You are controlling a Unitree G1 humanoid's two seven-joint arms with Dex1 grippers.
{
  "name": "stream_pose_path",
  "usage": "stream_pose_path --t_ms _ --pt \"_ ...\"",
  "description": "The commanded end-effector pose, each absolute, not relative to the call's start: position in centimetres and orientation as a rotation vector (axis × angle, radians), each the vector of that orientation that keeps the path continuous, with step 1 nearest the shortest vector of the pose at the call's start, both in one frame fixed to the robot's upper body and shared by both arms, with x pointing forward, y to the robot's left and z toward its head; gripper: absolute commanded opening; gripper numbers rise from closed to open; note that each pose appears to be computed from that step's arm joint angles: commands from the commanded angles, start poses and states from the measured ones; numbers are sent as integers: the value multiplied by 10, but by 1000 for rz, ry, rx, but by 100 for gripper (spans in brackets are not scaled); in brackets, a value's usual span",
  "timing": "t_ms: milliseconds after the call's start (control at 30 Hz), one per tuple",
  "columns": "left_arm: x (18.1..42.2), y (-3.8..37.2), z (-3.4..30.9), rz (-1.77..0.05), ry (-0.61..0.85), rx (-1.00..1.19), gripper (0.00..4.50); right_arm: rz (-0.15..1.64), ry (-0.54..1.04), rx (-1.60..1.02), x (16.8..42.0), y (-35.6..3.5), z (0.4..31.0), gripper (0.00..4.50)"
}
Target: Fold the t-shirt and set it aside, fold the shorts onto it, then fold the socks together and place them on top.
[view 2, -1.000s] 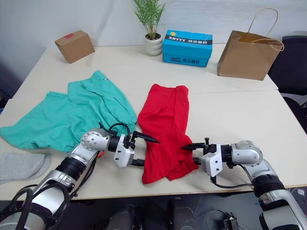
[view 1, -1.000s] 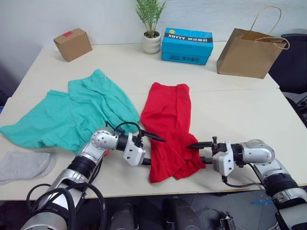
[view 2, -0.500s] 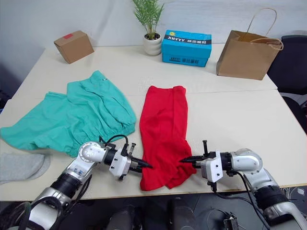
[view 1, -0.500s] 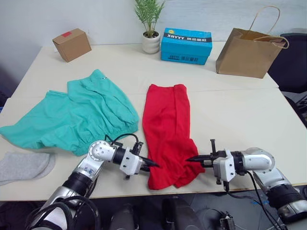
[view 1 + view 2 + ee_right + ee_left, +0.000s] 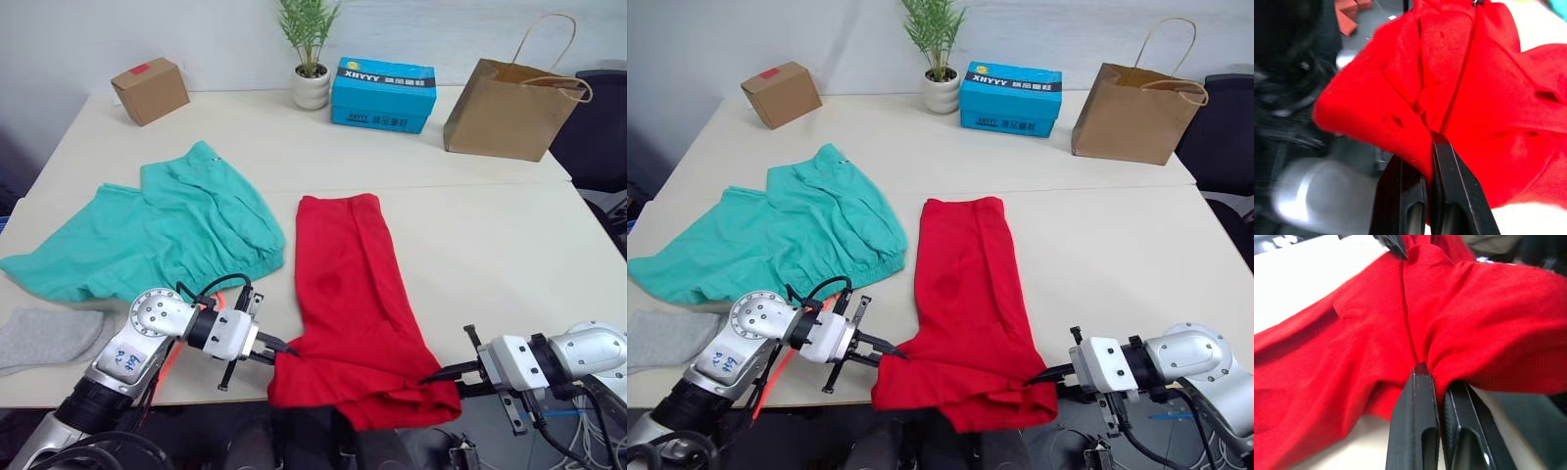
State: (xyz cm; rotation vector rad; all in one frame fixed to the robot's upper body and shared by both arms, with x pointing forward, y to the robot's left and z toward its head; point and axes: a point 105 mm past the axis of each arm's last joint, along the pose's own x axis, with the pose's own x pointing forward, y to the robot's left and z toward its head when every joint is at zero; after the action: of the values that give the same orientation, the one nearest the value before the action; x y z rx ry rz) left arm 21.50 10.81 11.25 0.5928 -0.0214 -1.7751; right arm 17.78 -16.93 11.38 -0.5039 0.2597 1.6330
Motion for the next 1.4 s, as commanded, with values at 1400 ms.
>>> stream_pose_path --t_ms 1400 --pt "427 93 172 -880 272 -92 1 844 208 -96 419 -165 174 0"
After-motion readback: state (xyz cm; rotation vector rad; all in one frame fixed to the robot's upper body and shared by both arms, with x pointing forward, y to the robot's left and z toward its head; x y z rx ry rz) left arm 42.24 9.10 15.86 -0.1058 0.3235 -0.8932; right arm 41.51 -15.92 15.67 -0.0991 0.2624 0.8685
